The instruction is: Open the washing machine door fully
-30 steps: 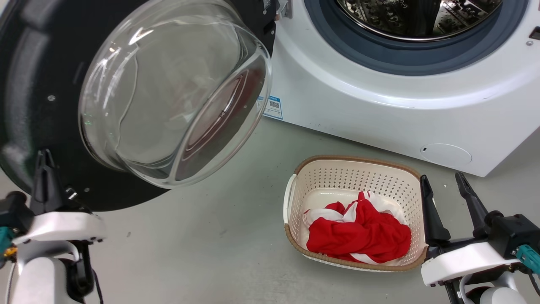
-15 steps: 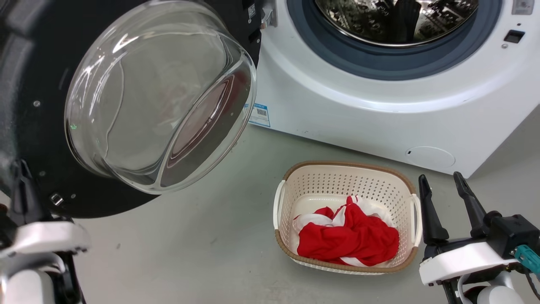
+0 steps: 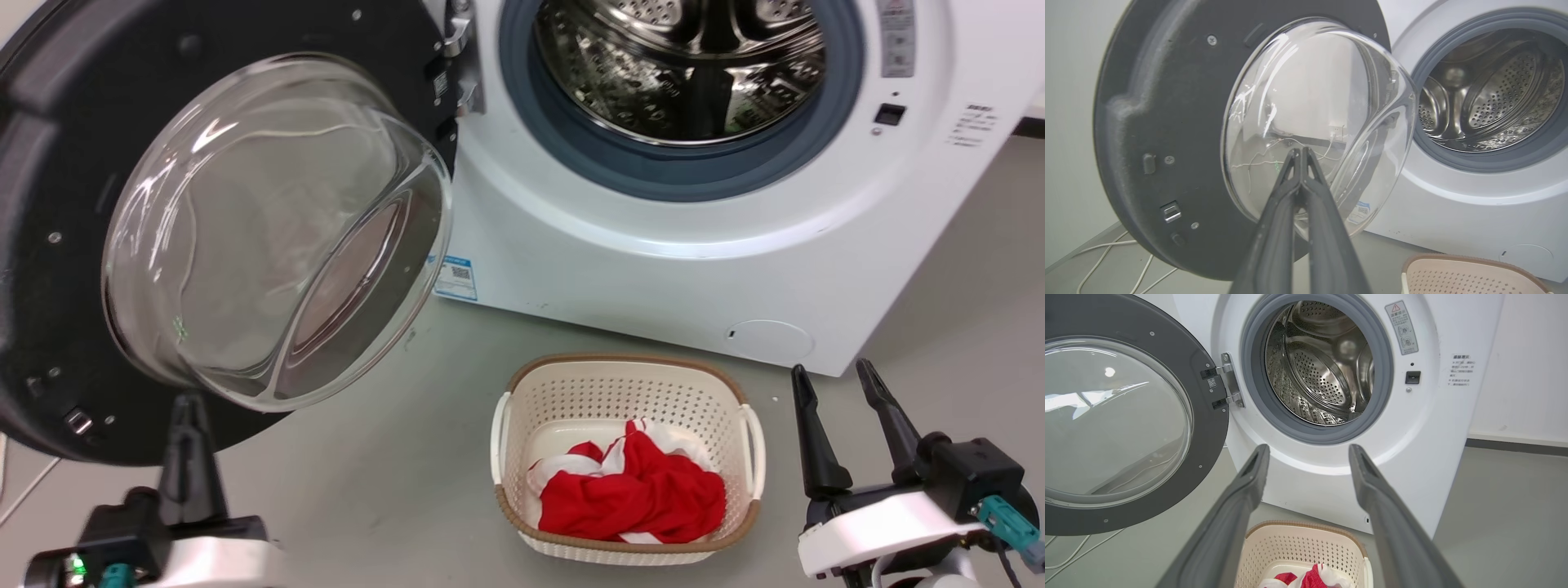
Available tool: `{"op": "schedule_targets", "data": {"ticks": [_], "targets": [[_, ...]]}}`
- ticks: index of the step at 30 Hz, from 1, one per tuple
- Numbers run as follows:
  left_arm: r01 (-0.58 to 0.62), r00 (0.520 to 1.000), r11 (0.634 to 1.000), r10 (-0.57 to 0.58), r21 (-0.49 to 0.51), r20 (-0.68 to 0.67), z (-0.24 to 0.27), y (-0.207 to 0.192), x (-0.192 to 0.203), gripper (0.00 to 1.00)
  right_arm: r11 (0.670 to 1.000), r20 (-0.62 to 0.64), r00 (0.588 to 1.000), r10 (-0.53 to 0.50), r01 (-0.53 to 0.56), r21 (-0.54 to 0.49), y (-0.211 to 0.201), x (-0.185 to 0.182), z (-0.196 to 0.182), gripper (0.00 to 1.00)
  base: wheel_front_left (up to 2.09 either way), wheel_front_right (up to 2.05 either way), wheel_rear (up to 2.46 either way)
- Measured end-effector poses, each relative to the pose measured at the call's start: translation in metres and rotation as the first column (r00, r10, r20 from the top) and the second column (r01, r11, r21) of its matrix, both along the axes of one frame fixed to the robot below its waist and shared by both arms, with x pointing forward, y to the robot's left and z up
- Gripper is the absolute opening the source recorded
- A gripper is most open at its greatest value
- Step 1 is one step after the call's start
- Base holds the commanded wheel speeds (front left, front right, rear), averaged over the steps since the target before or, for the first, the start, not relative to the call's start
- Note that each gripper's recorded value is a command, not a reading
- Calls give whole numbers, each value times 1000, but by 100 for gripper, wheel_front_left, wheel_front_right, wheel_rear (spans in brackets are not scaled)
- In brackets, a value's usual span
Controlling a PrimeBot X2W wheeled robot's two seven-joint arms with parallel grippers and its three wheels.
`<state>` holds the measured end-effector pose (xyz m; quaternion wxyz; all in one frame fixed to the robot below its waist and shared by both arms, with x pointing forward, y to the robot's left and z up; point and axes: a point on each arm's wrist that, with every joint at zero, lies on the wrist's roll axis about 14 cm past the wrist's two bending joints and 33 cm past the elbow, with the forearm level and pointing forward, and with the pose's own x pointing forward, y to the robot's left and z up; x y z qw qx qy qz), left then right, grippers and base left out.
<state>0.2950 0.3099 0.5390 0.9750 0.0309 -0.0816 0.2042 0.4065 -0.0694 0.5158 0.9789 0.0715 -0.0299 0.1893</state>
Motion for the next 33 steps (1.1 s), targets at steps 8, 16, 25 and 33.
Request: {"op": "schedule_targets", "data": {"ticks": [8,16,25,33], "targets": [[176,984,983,-176,-44,18,-3,-57,24,0,997,19,997,-74,74,-7,-28,-17,8,100,0,0,0],[326,945,944,-325,-42,30,-1,-101,49,67,987,47,986,-157,158,-11,-57,-31,19,100,0,0,0],[433,900,901,-432,-13,52,10,-141,79,100,965,77,963,-258,260,-24,-91,-44,30,100,0,0,0],[453,892,891,-453,-15,21,0,-149,86,100,956,70,954,-290,293,-29,-102,-47,28,100,0,0,0]]}}
